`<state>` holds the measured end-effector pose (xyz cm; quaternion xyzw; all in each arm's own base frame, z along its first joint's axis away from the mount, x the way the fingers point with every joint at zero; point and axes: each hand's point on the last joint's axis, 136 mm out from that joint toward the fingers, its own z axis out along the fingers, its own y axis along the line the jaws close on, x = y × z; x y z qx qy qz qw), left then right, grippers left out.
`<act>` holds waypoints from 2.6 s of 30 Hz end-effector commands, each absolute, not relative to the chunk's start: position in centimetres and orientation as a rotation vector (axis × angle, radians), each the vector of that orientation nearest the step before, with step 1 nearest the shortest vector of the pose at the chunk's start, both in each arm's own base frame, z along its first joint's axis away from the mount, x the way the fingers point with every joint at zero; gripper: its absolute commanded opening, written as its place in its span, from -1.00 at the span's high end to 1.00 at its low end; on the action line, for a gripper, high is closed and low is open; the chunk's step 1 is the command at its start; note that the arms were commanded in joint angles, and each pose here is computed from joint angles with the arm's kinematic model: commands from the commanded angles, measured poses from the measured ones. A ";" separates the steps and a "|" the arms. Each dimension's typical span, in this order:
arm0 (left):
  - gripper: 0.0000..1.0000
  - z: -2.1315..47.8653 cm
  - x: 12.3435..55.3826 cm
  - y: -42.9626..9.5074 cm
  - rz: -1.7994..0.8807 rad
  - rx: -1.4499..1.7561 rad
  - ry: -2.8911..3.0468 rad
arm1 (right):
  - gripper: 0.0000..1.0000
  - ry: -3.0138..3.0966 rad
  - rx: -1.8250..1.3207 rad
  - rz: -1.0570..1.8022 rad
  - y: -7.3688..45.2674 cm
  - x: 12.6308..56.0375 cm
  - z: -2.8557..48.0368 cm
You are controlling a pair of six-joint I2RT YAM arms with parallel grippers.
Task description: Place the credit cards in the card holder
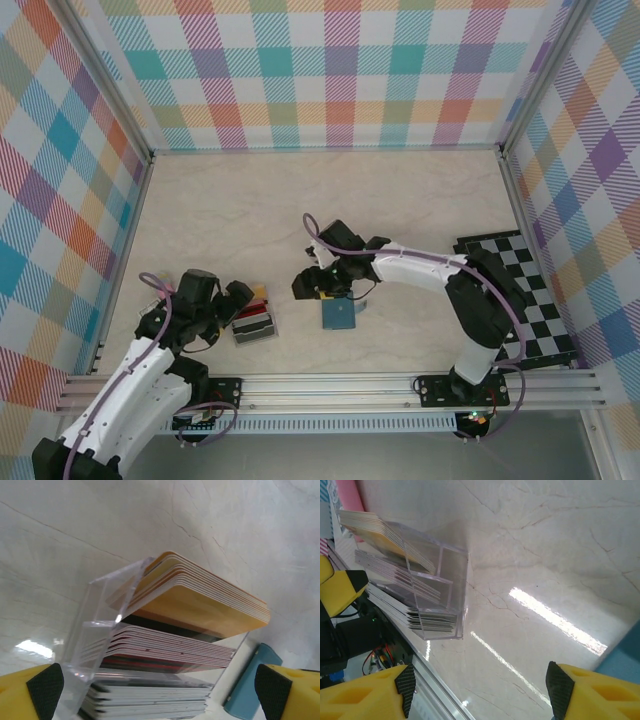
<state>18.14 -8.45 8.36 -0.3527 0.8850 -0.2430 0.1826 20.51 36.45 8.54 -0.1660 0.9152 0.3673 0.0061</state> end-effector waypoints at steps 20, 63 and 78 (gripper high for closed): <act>-1.00 10.3 24.3 -14.0 -1.173 -0.944 2.295 | 0.15 2.908 -0.377 1.347 39.1 22.3 7.2; -0.98 8.3 39.7 -36.1 -1.290 -0.388 2.636 | -0.01 2.778 0.263 1.126 23.0 28.7 6.9; -0.97 13.0 30.5 -25.5 -0.938 -0.328 2.597 | -0.06 2.904 0.182 1.062 21.4 20.9 5.8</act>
